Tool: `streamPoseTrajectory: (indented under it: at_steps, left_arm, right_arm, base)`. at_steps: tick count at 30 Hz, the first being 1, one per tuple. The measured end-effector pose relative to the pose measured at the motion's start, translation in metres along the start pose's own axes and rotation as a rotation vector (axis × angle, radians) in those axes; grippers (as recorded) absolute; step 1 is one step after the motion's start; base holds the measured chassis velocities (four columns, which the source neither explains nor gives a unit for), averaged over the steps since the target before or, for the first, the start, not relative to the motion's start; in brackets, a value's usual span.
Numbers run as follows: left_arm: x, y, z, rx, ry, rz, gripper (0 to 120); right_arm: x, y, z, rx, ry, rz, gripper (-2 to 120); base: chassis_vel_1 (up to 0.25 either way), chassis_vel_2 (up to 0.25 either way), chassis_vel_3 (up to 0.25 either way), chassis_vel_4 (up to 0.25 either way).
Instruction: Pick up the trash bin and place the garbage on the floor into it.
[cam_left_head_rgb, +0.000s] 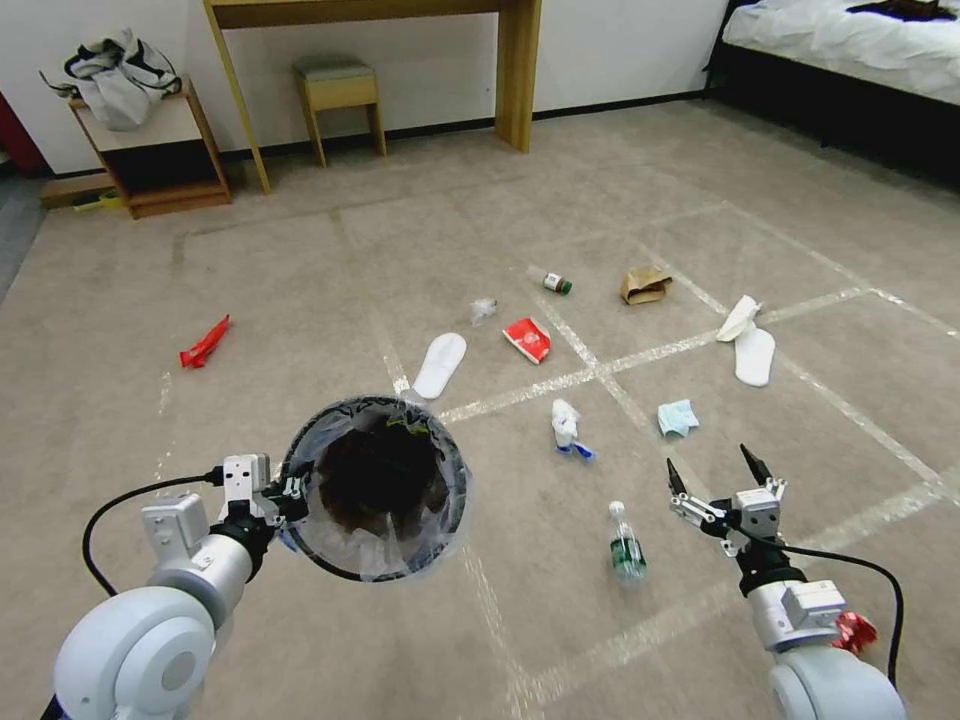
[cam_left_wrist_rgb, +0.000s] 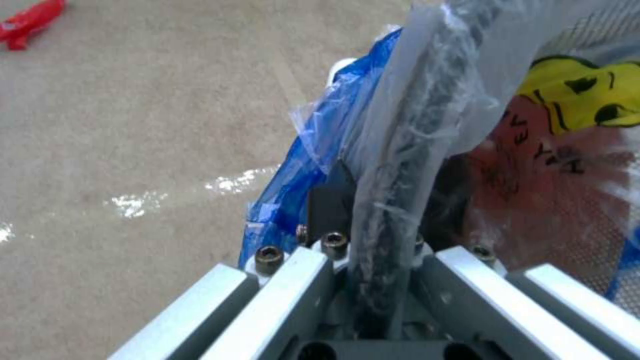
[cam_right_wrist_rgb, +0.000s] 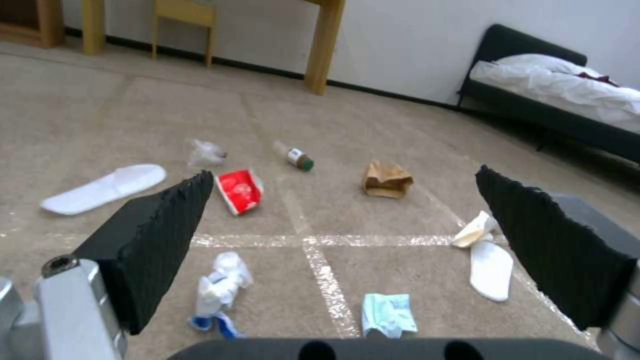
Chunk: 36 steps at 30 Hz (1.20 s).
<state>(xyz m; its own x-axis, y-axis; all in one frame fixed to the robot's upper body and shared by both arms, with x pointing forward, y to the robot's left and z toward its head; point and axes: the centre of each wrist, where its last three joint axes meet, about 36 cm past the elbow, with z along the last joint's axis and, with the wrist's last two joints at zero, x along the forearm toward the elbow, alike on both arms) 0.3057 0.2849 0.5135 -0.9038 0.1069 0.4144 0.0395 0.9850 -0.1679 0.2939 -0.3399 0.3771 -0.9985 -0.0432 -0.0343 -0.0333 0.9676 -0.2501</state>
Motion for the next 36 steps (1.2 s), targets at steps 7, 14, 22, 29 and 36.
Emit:
streamPoseTrajectory:
  at_steps: [7,14,22,29,36]
  left_arm:
    - [-0.004,0.008,-0.001,-0.007,0.002,-0.029,0]
    - [-0.009,0.015,-0.001,-0.009,0.004,-0.039,0]
    - [-0.01,0.019,-0.002,-0.005,0.0,-0.037,0]
    - [-0.007,0.03,-0.008,0.012,-0.023,-0.063,0]
    - [-0.007,0.037,-0.009,0.031,-0.03,-0.076,0]
  right_arm:
    - [-0.016,-0.033,-0.006,0.062,0.249,0.054,100]
    - [-0.071,-0.039,-0.012,-0.118,0.631,0.077,100]
    - [-0.142,0.016,-0.019,-0.241,0.997,-0.003,100]
    - [-0.197,0.045,-0.005,-0.228,1.144,-0.009,100]
    - [-0.219,0.032,0.012,-0.239,1.183,0.037,100]
  base:
    - [0.017,-0.001,-0.007,0.016]
    - [0.007,-0.005,-0.005,0.007]
    - [0.0,0.0,0.0,0.0]
    - [0.0,0.0,0.0,0.0]
    - [0.0,0.0,0.0,0.0]
